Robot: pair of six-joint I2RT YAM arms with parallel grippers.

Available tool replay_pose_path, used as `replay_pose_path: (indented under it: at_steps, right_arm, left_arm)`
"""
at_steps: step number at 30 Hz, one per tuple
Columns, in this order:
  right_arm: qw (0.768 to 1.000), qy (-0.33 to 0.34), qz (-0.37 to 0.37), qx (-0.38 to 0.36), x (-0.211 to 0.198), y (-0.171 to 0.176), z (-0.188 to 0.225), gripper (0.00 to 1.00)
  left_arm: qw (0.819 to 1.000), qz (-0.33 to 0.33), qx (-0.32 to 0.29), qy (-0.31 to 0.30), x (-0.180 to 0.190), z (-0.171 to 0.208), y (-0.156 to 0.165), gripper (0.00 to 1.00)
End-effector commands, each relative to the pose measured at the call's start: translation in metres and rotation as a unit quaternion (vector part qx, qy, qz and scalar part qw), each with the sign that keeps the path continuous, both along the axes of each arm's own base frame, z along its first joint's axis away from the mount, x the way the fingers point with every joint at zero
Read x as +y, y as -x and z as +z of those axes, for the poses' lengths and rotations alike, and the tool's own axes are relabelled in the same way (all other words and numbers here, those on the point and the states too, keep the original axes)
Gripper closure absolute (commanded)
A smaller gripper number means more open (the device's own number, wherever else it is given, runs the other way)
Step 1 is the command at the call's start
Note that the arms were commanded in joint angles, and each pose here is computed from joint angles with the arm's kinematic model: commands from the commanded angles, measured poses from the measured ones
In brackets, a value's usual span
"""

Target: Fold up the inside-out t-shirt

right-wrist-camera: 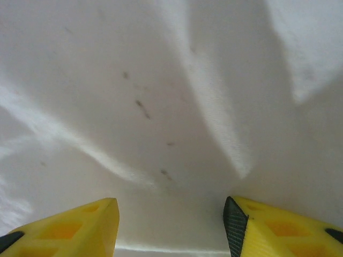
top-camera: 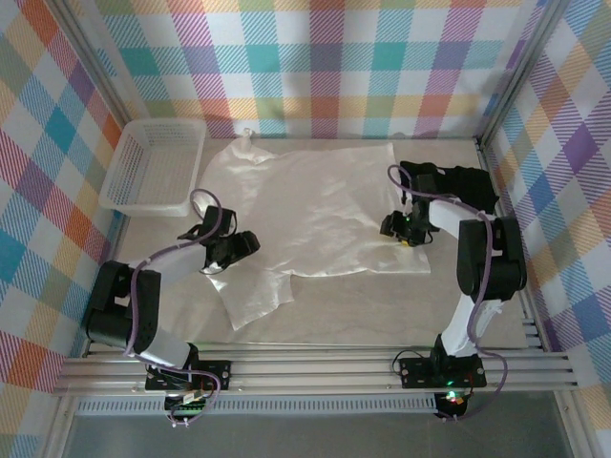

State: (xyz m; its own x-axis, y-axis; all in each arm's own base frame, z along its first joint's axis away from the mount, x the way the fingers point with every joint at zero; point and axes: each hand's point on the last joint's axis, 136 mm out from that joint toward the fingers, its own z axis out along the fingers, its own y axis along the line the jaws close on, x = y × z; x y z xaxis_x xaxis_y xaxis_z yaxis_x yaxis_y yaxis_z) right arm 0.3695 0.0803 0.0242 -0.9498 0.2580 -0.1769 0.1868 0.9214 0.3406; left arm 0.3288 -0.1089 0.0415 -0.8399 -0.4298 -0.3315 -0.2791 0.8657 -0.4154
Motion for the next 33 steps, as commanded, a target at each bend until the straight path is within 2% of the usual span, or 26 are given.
replay_pose_path:
  at_steps: [1, 5, 10, 15, 19, 24, 29, 33]
  right_arm:
    - [0.997, 0.012, -0.036, 0.072, -0.014, 0.046, -0.016, 0.45]
    - [0.995, 0.013, -0.054, 0.078, -0.018, 0.062, -0.019, 0.45]
    - [0.997, 0.025, -0.055, 0.046, -0.023, 0.048, -0.010, 0.43]
    - [0.999, 0.024, -0.032, -0.002, -0.019, 0.032, 0.017, 0.43]
    - [0.998, 0.040, -0.029, -0.044, -0.022, 0.047, 0.044, 0.41]
    - [0.994, 0.085, -0.074, 0.000, -0.049, 0.092, 0.037, 0.38]
    - [0.986, 0.064, -0.148, 0.045, -0.075, 0.120, 0.019, 0.47]
    - [0.979, 0.063, -0.177, 0.077, -0.081, 0.134, 0.010, 0.48]
  left_arm:
    - [0.999, -0.002, 0.032, 0.009, 0.002, -0.013, 0.026, 0.33]
    - [0.999, -0.009, 0.052, -0.003, 0.006, -0.025, 0.041, 0.33]
    - [0.999, -0.015, 0.047, 0.008, 0.004, -0.018, 0.046, 0.33]
    - [0.999, -0.022, 0.010, 0.023, -0.001, 0.012, 0.039, 0.33]
    - [1.000, -0.001, -0.025, 0.005, 0.013, 0.041, 0.047, 0.32]
    - [1.000, 0.016, 0.015, -0.002, 0.020, 0.034, 0.082, 0.32]
    - [0.998, 0.036, 0.044, -0.039, 0.030, 0.023, 0.122, 0.33]
    - [0.995, 0.052, 0.071, -0.040, 0.034, 0.012, 0.142, 0.33]
